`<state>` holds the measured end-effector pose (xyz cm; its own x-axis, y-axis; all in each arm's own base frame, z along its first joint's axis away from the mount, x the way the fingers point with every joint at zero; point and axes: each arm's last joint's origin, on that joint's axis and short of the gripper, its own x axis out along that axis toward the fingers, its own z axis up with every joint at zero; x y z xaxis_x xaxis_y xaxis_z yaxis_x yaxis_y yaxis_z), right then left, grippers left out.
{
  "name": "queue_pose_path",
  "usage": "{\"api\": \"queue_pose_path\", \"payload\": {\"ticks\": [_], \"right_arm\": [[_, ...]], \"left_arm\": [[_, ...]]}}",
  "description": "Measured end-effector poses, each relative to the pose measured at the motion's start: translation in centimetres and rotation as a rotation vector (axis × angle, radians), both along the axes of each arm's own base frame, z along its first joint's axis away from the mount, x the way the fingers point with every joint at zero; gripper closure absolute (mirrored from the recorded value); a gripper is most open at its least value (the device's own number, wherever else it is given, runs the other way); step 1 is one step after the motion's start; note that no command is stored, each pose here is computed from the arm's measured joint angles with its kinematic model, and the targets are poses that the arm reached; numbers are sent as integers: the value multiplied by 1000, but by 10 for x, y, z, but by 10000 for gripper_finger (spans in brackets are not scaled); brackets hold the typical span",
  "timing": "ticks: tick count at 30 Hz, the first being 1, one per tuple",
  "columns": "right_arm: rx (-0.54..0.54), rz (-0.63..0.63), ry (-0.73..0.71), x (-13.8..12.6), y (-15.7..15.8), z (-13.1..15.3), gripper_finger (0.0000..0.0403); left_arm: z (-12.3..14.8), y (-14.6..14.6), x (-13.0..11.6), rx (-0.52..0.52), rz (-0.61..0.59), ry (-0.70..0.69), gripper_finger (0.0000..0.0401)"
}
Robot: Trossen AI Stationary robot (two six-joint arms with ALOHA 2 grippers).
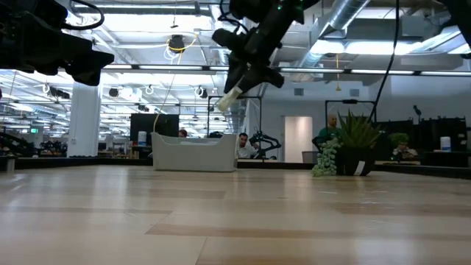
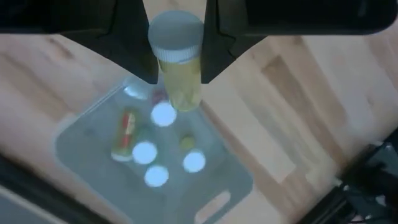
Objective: Pick and place pill bottles into a basket
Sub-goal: Put the yellow pill bottle into the gray container
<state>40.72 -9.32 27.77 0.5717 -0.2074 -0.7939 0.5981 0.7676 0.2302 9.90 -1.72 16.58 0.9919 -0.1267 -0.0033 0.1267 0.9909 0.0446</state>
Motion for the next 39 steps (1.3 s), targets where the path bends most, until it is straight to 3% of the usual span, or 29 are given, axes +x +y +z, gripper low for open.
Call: {"api": "queue_pose_path", "payload": {"ticks": [7,9,20,28,39], "right_arm": [[-5,6,31,10,-26,-24,299],[6,5,109,7,-34,-32,299],[-11,30,216,36,-71,-56,298],[-27,37,248,49,-91,-55,292],[-10,28,288,44,-106,-54,285]], "left_arm": [[0,0,0,0,0,0,193],[0,0,0,0,1,0,193],[0,0,0,1,2,5,193],[-1,0,0,1,1,7,193],[-1,0,0,1,2,7,193]]}}
